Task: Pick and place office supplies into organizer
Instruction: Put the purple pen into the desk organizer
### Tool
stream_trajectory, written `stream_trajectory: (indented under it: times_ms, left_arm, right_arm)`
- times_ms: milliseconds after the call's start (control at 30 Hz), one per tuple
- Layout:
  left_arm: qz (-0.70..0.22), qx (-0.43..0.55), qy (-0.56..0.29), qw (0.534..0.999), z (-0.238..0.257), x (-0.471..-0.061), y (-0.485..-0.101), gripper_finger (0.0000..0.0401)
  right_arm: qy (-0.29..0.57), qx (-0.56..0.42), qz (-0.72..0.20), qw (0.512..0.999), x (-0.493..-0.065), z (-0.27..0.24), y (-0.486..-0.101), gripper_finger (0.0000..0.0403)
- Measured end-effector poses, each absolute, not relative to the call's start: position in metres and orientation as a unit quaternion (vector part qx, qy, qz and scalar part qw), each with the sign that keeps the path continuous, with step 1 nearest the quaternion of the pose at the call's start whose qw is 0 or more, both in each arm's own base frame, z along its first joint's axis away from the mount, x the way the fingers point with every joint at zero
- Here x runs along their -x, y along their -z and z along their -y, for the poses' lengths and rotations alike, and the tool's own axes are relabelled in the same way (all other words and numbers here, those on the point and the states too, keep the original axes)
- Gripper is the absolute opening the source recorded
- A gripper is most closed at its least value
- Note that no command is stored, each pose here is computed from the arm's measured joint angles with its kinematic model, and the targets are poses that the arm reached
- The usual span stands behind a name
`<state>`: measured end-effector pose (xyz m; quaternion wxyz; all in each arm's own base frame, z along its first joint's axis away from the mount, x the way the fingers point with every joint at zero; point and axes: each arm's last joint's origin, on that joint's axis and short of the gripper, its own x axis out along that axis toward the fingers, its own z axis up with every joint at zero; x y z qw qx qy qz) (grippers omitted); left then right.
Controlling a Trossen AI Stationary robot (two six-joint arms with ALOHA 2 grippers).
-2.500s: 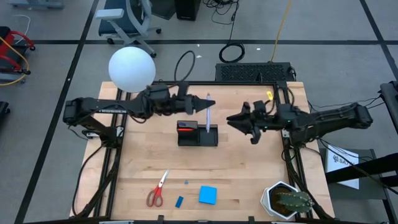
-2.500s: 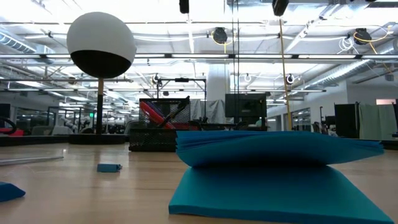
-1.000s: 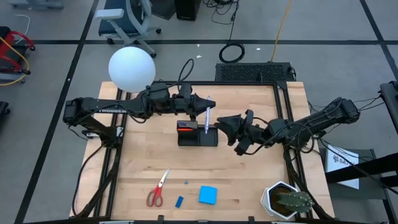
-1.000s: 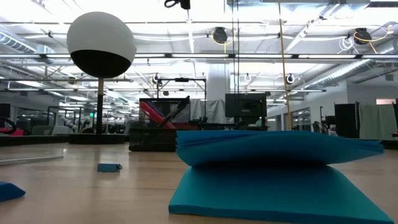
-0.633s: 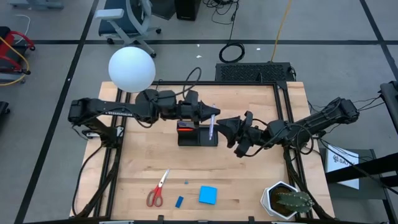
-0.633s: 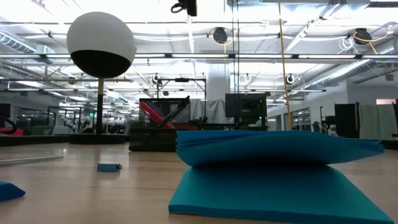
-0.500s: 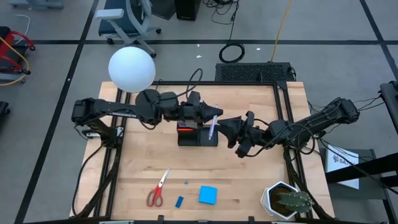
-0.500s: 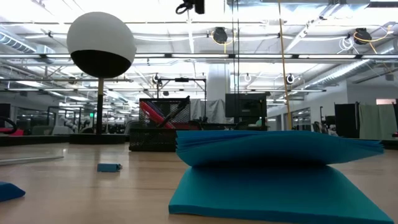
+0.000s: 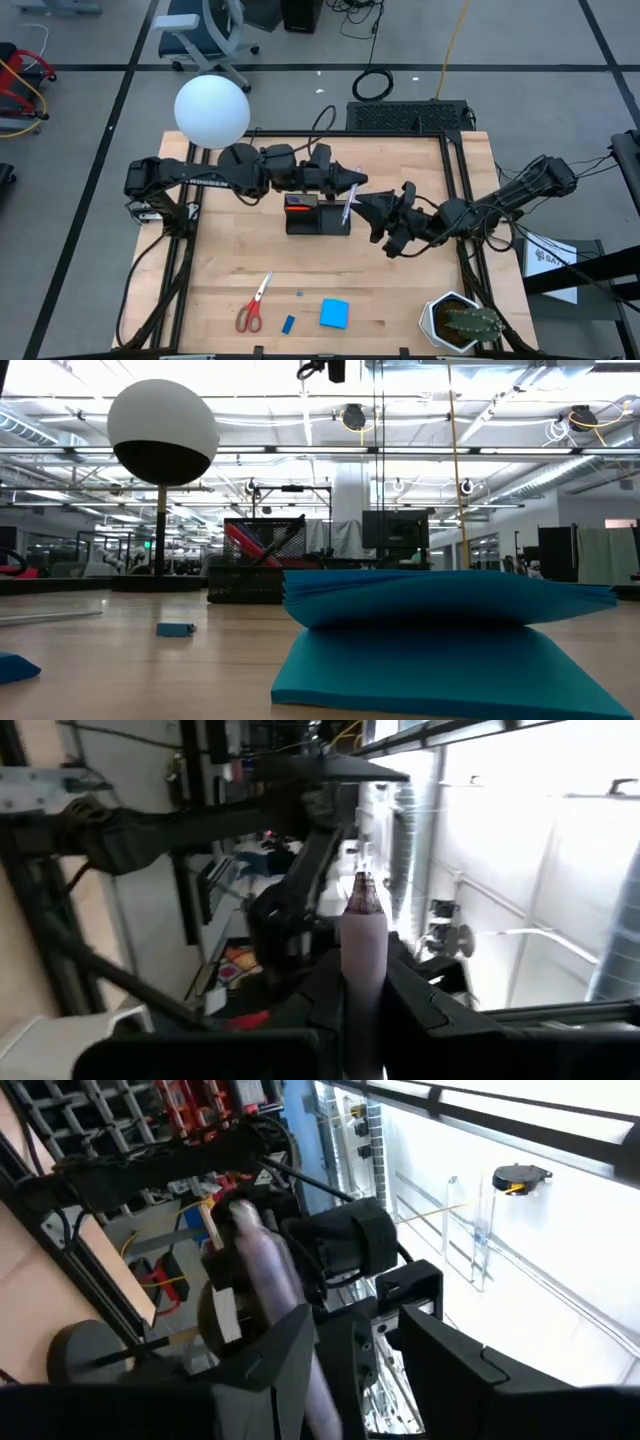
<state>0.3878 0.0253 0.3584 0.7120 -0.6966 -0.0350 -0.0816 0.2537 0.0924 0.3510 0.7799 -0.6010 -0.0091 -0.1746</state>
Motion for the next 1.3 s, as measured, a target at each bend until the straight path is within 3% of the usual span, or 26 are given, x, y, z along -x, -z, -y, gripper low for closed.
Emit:
stream_trajectory:
  times_ms: [267,1300]
  left_arm:
    - [0.038,0.706,0.086,0.702,-0.028,-0.387,-0.362,0.0034]
    - [0.036,0.712,0.057,0.698,-0.017,-0.388,-0.356,0.0034]
  right_arm:
    - [0.18,0.614,-0.033,0.768,-0.246,-0.097,-0.349,0.0144]
    - [0.132,0.637,-0.02,0.759,-0.263,-0.088,-0.337,0.0144]
